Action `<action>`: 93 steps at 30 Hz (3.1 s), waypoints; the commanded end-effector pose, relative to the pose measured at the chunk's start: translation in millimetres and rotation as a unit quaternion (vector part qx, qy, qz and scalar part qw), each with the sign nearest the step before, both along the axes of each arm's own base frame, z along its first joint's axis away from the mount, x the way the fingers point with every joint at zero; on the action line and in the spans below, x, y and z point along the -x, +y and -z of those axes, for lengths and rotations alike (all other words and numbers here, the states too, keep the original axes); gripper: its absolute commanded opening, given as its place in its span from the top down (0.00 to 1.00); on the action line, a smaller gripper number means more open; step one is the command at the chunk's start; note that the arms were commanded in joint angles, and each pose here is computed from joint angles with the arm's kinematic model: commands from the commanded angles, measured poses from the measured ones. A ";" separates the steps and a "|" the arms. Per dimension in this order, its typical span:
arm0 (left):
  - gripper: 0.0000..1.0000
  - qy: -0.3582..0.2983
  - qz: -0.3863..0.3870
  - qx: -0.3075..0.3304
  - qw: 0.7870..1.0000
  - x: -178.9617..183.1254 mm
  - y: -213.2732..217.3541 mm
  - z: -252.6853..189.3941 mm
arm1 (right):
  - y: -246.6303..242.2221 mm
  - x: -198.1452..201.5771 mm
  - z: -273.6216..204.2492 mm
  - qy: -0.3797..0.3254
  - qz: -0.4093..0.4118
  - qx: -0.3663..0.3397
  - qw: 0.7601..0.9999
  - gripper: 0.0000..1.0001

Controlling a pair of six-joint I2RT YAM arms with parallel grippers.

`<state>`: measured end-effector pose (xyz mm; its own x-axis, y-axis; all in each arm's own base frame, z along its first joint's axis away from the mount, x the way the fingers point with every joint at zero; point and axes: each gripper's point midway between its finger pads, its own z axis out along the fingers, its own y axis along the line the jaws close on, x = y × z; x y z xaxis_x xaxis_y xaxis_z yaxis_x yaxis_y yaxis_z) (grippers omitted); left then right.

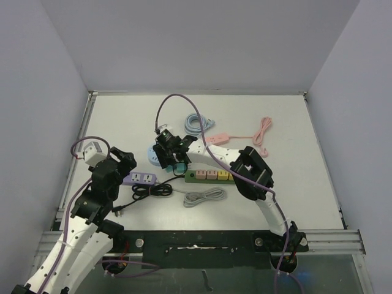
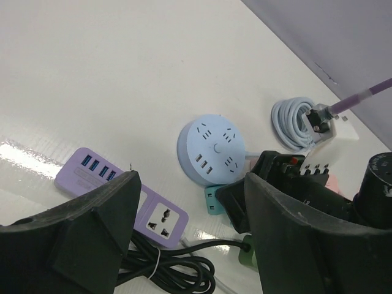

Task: Insert the plug

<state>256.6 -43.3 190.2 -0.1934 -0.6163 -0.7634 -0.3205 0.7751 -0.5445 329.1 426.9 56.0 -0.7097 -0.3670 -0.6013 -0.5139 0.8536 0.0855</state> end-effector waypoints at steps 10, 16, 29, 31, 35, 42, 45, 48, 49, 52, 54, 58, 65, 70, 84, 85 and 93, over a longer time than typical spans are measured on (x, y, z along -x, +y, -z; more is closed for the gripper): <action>0.33 -0.021 -0.007 0.015 1.000 -0.8 1.4 -16.5 | 12.5 12.1 8.0 -0.003 -0.049 0.046 0.998 0.36; 0.33 -0.021 0.001 0.011 1.000 0.6 0.2 -17.6 | 14.0 13.0 12.6 -0.001 -0.030 0.044 0.999 0.41; 0.33 -0.011 0.058 0.059 0.996 11.1 -23.5 -10.6 | 18.3 7.8 -59.5 -0.074 -0.012 -0.063 0.995 0.60; 0.33 -0.009 0.073 0.085 0.994 13.9 -32.0 -11.2 | 16.9 11.1 -73.3 -0.095 -0.023 -0.092 0.991 0.60; 0.33 -0.012 0.112 0.139 0.984 18.4 -52.7 -19.8 | 2.7 19.8 -95.8 -0.138 -0.038 -0.131 0.981 0.60; 0.32 -0.038 0.239 0.192 0.951 20.4 -102.3 -60.4 | -14.3 50.7 -126.3 -0.212 -0.116 -0.178 0.954 0.57; 0.32 -0.024 0.269 0.197 0.942 20.1 -114.9 -65.3 | -20.8 61.9 -135.2 -0.241 -0.142 -0.178 0.943 0.57; 0.32 -0.013 0.292 0.204 0.934 19.1 -125.0 -63.4 | -23.6 73.6 -146.7 -0.274 -0.167 -0.184 0.929 0.56; 0.32 -0.013 0.304 0.208 0.930 19.1 -129.5 -64.8 | -23.3 76.8 -151.1 -0.282 -0.175 -0.188 0.924 0.56; 0.32 -0.003 0.351 0.220 0.910 23.2 -146.4 -63.5 | -21.9 83.7 -157.9 -0.301 -0.198 -0.186 0.914 0.55; 0.32 0.011 0.369 0.226 0.901 24.4 -153.4 -56.6 | -20.0 85.5 -161.6 -0.309 -0.203 -0.185 0.910 0.55; 0.34 0.015 0.403 0.234 0.885 30.8 -163.2 -55.5 | -17.2 84.8 -161.7 -0.310 -0.207 -0.179 0.911 0.55; 0.51 0.044 0.401 0.221 0.888 34.6 -160.6 -33.0 | -14.3 84.8 -167.0 -0.311 -0.204 -0.184 0.910 0.55; 0.52 0.057 0.402 0.215 0.888 34.1 -160.8 -20.4 | -11.5 88.7 -171.3 -0.308 -0.213 -0.193 0.907 0.54; 0.80 0.045 0.444 0.232 0.865 35.3 -174.8 -21.5 | -16.7 93.1 -169.5 -0.271 -0.189 -0.214 0.919 0.36; 0.80 0.042 0.440 0.229 0.867 33.2 -173.9 -21.4 | -19.0 93.4 -168.3 -0.265 -0.183 -0.217 0.921 0.31; 0.83 0.025 0.393 0.200 0.897 14.1 -157.9 -10.9 | -50.7 101.5 -172.3 -0.201 -0.122 -0.284 0.930 0.12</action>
